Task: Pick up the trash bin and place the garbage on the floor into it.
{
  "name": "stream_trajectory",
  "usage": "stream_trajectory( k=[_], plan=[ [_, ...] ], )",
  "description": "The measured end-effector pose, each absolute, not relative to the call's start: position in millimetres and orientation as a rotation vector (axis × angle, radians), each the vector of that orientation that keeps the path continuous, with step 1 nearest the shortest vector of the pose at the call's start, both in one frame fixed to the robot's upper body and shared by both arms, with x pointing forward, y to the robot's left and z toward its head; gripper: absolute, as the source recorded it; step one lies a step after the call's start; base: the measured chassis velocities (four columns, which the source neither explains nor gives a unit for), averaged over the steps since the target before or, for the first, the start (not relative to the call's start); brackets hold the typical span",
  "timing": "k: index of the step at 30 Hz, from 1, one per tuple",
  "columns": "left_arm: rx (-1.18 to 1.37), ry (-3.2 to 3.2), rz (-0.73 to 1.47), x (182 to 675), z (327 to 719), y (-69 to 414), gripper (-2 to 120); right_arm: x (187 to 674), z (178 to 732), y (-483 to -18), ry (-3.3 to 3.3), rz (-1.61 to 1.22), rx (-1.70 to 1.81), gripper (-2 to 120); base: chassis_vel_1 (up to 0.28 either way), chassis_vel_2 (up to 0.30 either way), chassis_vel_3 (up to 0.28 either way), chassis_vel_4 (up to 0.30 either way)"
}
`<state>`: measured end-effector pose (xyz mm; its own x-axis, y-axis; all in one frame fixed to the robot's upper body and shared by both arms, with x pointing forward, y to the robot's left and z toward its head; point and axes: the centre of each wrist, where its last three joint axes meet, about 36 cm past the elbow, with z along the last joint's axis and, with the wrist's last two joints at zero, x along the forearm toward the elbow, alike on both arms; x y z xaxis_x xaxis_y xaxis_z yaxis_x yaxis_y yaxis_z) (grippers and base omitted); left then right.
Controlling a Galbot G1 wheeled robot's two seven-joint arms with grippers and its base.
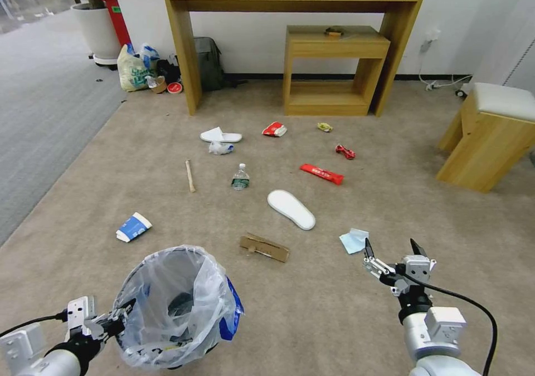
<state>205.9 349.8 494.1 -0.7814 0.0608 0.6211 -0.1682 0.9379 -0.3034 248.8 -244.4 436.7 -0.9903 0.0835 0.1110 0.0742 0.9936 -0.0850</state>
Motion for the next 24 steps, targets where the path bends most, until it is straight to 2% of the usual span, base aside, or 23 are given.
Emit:
stream_trajectory(
  k=[11, 24],
  plan=[
    [0.061, -2.424, 0.454, 205.1, 494.0, 349.3, 0, 248.8, 436.2, -243.5, -3.018, 0.12, -0.116, 100, 0.102, 0.125, -0.106, -0.107],
    [0.047, -2.421, 0.45, 204.2, 494.9, 348.0, 0, 250.2, 437.0, -241.4, -3.021, 0.12, -0.104, 100, 0.039, 0.095, -0.039, -0.103]
  ],
)
